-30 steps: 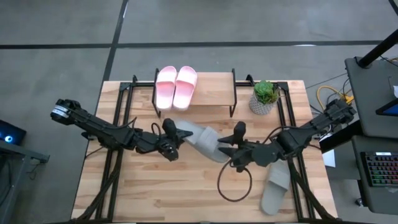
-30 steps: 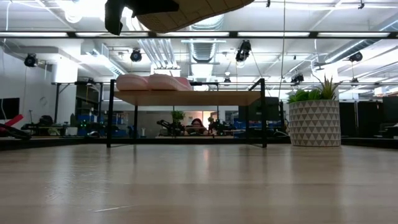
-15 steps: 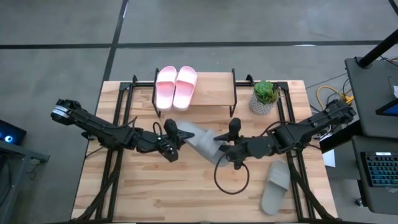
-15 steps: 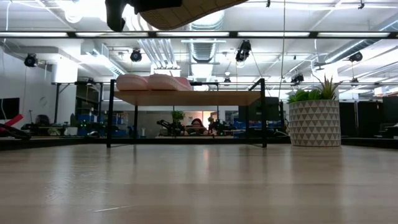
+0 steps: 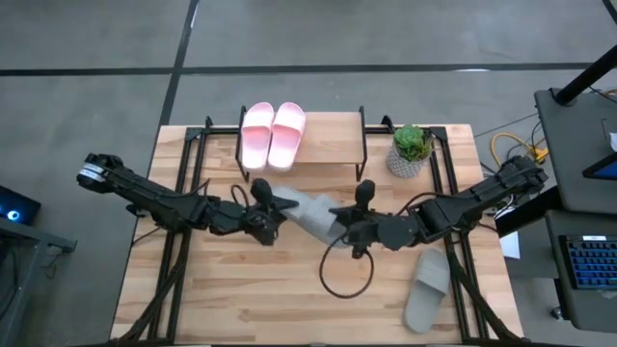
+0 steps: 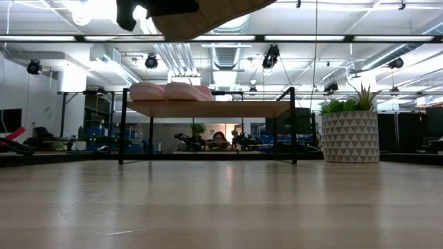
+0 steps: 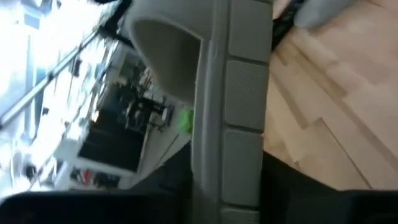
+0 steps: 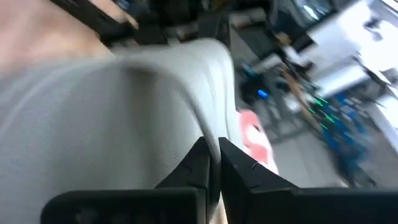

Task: Pick and place slides into the shelf
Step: Put the left gray slipper on the shelf

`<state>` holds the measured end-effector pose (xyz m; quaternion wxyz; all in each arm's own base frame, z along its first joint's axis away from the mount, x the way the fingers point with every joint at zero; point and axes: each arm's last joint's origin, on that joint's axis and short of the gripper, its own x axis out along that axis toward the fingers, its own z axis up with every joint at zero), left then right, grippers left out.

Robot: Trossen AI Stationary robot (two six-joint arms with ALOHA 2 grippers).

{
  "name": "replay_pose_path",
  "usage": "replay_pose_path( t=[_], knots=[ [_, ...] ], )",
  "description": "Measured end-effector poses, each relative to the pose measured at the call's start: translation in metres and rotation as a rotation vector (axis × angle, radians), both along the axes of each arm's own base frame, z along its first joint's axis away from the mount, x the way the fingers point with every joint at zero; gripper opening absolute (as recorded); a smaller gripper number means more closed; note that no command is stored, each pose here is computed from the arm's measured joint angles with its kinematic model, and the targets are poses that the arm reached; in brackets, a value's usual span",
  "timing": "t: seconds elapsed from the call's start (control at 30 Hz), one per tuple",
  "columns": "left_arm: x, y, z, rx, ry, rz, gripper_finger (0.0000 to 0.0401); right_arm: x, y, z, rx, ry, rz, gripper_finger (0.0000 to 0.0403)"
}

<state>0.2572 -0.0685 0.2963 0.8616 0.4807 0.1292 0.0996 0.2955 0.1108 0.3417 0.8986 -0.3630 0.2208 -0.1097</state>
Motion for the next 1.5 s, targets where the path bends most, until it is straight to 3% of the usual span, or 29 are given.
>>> replay_pose_path(
  t=[0.17, 0.3, 0.43, 0.7, 0.83, 1.23, 1.5],
  knots=[
    [-0.017, 0.008, 0.011, -0.097, -0.062, 0.110, 0.0178, 0.000, -0.005, 0.000, -0.060, -0.017, -0.129, 0.0010],
    [-0.035, 0.014, 0.017, -0.167, -0.084, 0.123, 0.0215, 0.001, -0.009, -0.001, -0.068, -0.019, -0.159, 0.0010],
    [-0.050, 0.020, 0.022, -0.248, -0.097, 0.140, 0.0226, 0.003, -0.013, 0.001, -0.070, -0.046, -0.206, 0.0009],
    [-0.077, 0.030, 0.033, -0.517, -0.223, 0.225, 0.0228, 0.009, -0.035, 0.000, -0.110, -0.072, -0.384, 0.0009],
    [-0.089, 0.034, 0.038, -0.589, -0.263, 0.234, 0.0228, 0.011, -0.052, -0.003, -0.121, -0.076, -0.476, 0.0009],
    [-0.109, 0.041, 0.026, -0.639, -0.256, 0.296, 0.0228, 0.015, -0.121, -0.015, -0.127, -0.058, -0.718, 0.0009],
    [-0.112, 0.044, 0.017, -0.624, -0.293, 0.383, 0.0228, 0.012, -0.150, -0.030, -0.137, 0.001, -0.775, 0.0009]
  ],
)
